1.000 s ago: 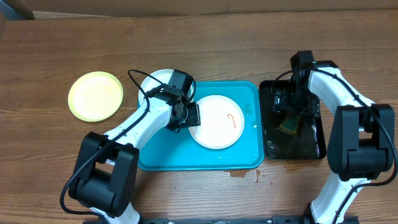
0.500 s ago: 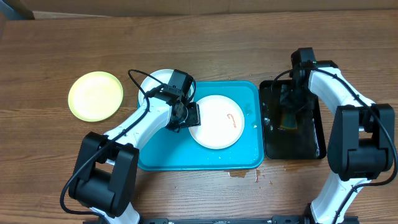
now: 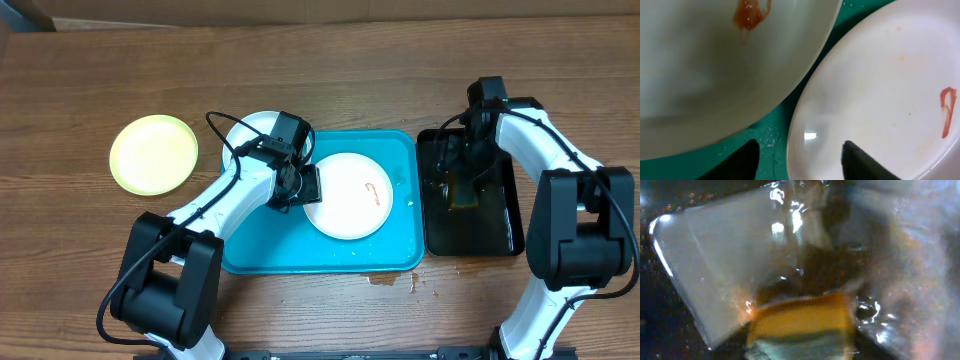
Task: Clean dirty plates on tray and stack at the side
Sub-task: 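Reach the right gripper into the black tray and grasp the sponge, then scrub the front white plate with the sponge while the left gripper holds it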
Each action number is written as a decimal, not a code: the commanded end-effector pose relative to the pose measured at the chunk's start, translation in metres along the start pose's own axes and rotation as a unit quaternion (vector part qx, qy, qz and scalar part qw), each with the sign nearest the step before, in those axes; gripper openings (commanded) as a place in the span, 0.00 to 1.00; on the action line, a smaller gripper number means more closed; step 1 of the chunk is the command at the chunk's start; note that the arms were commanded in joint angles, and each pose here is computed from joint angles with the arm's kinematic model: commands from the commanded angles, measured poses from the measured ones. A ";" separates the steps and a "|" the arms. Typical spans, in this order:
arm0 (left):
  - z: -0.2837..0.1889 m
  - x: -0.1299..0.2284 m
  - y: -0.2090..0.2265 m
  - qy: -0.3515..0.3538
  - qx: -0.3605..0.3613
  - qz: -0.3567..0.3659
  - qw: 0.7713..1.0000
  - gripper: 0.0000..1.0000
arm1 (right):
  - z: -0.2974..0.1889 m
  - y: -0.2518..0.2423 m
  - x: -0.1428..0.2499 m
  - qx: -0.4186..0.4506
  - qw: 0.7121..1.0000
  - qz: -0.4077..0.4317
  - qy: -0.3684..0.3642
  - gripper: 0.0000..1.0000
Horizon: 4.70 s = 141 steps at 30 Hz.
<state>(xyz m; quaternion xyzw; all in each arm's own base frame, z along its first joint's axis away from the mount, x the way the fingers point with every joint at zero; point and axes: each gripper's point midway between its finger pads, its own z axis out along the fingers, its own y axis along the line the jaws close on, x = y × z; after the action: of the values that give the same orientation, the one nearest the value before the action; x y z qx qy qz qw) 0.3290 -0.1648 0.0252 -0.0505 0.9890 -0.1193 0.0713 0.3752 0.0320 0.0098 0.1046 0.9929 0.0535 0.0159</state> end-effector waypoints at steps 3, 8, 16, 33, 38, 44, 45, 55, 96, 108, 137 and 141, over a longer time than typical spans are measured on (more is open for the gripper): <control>0.007 0.005 0.002 0.013 -0.010 0.011 1.000 0.49 | -0.007 0.006 -0.005 -0.012 1.000 0.001 0.003 0.04; 0.021 0.011 0.000 0.027 -0.015 0.018 0.999 0.18 | -0.024 0.001 -0.004 0.012 1.000 0.002 0.016 0.04; 0.021 0.010 0.000 0.026 -0.015 0.018 0.999 0.25 | -0.064 0.008 -0.003 0.022 0.999 0.013 0.024 0.04; 0.020 0.014 0.002 0.035 -0.019 0.007 0.999 0.11 | -0.065 0.013 0.017 0.091 0.995 -0.013 0.039 0.04; 0.009 0.013 0.007 0.042 -0.045 0.001 0.998 0.06 | -0.068 0.004 0.027 0.129 0.990 -0.030 0.054 0.04; 0.004 0.009 0.011 0.037 -0.062 0.001 0.997 0.47 | -0.069 0.005 0.027 0.152 0.986 -0.047 0.046 0.04; 0.004 0.008 0.010 0.036 -0.061 0.002 0.997 0.50 | -0.069 0.006 0.027 0.151 0.986 -0.046 0.046 0.04; 0.005 0.006 0.008 0.032 -0.058 0.003 0.998 0.05 | -0.069 0.007 0.027 0.151 0.987 -0.039 0.044 0.04; 0.005 0.008 0.004 0.037 -0.046 0.003 0.998 0.11 | -0.044 0.181 0.055 0.111 0.963 -0.223 -0.099 0.04; 0.005 0.008 0.004 0.037 -0.046 0.003 0.998 0.12 | -0.024 0.188 0.057 0.163 0.948 -0.245 -0.121 0.49; 0.005 0.009 0.004 0.038 -0.047 0.002 0.998 0.15 | -0.017 0.179 0.059 0.074 0.989 -0.121 -0.051 0.48; 0.005 0.009 0.004 0.038 -0.047 0.002 0.998 0.15 | -0.035 0.171 0.046 0.038 0.993 -0.095 -0.050 0.52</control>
<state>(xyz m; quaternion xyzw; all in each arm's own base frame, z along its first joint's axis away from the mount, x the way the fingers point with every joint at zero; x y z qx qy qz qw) 0.3154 -0.1571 0.0129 -0.0515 0.9961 -0.0676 0.0222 0.3537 0.2088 0.0454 -0.0170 0.9971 -0.0356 0.0643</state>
